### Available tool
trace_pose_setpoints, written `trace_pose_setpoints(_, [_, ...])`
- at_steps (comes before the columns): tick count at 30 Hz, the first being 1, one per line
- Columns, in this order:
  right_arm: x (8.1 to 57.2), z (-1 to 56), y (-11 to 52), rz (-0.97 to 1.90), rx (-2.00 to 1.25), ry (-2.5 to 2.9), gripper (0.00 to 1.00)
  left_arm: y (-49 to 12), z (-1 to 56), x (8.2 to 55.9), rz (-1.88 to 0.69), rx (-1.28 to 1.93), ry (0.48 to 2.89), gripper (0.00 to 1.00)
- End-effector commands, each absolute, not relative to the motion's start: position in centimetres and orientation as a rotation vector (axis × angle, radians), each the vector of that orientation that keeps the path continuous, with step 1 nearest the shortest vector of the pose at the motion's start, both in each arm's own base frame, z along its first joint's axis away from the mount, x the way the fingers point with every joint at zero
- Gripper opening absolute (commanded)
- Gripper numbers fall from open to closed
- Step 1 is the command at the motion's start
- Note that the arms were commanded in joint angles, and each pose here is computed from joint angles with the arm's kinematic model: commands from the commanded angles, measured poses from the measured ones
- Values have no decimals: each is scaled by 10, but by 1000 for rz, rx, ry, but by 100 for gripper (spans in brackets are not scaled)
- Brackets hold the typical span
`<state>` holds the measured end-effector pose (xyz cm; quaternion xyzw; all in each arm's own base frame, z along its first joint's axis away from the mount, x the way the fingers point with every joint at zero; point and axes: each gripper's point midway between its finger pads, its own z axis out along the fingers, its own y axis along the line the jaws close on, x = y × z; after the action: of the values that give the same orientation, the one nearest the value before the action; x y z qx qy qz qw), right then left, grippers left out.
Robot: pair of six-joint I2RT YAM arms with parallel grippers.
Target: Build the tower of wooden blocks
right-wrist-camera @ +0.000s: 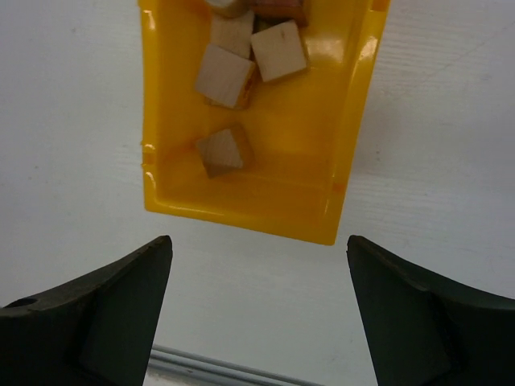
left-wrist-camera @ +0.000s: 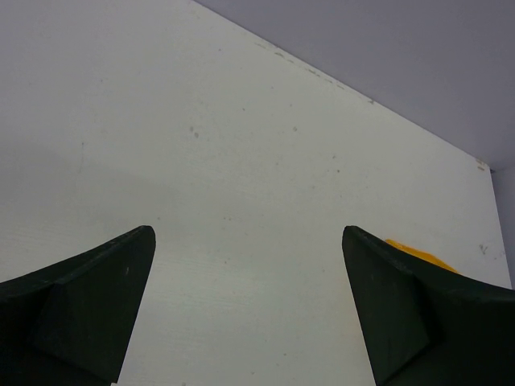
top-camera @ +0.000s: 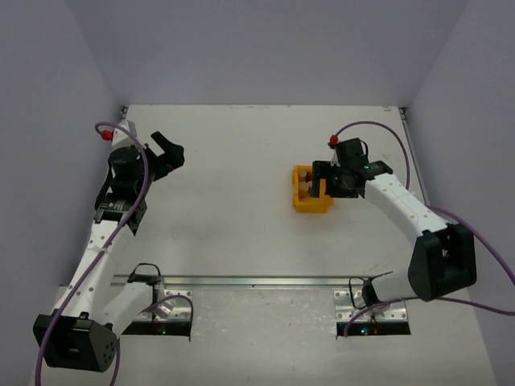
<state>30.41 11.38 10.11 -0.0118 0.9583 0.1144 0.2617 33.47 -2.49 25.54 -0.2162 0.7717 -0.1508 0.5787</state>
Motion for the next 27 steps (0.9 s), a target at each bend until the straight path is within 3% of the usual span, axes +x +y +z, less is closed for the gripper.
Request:
trace_pose_setpoints(1, [333,112,83,53,30,2517,89,-26,276,345,-377,-484,1751,100])
trace_pose_setpoints(4, [346,111,79,3,32,2487,84,-26,274,348,-376,-485,1764,100])
trace_pose_setpoints(8, [356,84,85,5,7,2529,70,-27,271,350,-378,-485,1775,100])
trace_pose_setpoints(9, [359,77,83,-20,13,2542,59,-27,272,349,-378,-485,1773,100])
trace_pose_setpoints(15, [370,64,81,-55,6,2536,42,-24,275,346,-368,-494,1759,100])
trace_pose_setpoints(16, [372,65,82,-50,-1,2523,33,-24,277,345,-367,-494,1752,100])
trace_pose_setpoints(17, [375,68,81,-51,-4,2495,9,-23,276,345,-365,-495,1751,100])
trace_pose_setpoints(18, [377,72,80,-61,-10,2473,3,-23,277,344,-364,-496,1749,100])
trace_pose_setpoints(27, [414,144,78,-194,-369,2170,0,-20,280,340,-352,-510,1737,100])
